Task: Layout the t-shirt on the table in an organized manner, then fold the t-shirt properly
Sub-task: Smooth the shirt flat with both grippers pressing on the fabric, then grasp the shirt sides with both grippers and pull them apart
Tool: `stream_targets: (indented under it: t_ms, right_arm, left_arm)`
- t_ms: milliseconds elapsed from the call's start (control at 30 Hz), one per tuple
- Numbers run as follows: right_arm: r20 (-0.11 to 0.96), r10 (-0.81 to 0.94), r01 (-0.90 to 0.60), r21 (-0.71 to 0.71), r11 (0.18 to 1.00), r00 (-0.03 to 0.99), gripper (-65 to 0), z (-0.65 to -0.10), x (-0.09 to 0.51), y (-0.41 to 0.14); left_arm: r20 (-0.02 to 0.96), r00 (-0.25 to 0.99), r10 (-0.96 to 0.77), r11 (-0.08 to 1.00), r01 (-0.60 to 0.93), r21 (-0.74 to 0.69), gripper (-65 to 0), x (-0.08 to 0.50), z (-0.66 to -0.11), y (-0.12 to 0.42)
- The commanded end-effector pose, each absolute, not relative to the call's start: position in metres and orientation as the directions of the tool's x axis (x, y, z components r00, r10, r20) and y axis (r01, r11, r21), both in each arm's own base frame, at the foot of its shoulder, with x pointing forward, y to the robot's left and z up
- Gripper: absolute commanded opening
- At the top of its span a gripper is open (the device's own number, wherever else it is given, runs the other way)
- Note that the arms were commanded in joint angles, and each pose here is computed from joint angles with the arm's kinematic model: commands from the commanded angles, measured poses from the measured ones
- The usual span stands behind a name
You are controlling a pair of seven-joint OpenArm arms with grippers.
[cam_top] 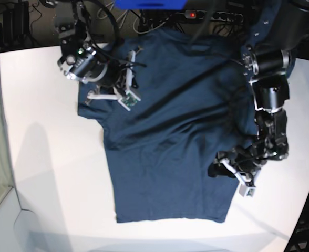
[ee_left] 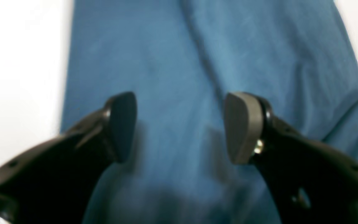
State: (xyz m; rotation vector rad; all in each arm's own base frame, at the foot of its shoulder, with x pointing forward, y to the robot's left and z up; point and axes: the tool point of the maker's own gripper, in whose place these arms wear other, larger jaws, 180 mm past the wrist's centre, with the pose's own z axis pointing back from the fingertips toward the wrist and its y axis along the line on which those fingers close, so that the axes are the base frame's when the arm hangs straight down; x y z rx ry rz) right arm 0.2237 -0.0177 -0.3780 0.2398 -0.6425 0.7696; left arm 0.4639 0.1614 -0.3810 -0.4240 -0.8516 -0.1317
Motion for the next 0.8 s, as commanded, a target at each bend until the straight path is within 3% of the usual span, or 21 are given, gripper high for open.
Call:
stream_targets:
  t_ms: [0, 167, 367, 567, 767]
  right_arm:
    - [0.651, 0.556, -0.724, -0.014, 0.690, 0.517, -64.7, -0.371, 0.221, -0.007]
    - [0.615, 0.570, -0.739, 0.030, 0.673, 0.544, -64.7, -0.388, 0.204, -0.002]
    - [0.548, 0.562, -0.707, 0.079, 0.703, 0.619, -64.7, -0.432, 0.205, -0.023]
    - [0.493, 0.519, -0.621, 0.059, 0.781, 0.699, -64.7, -0.463, 0.230, -0.082]
    - [0.463, 0.507, -0.547, -0.056, 0.835, 0.727, -64.7, -0.461, 0.289, -0.162]
  left_arm:
    - [0.783, 0.618, 0.066, 0.903, 0.298, -0.311, -21.9, 0.479, -0.365, 0.159]
    - [0.763, 0.638, 0.106, 0.889, 0.283, -0.361, -21.9, 0.477, -0.394, 0.145]
    - [0.731, 0.665, 0.152, 0.904, 0.204, -0.374, -21.9, 0.448, -0.430, 0.175]
    - [0.662, 0.736, 0.142, 0.924, 0.141, -0.356, -21.9, 0.404, -0.467, 0.206]
    - [0.610, 0.781, 0.134, 0.944, 0.087, -0.319, -21.9, 0.346, -0.488, 0.249]
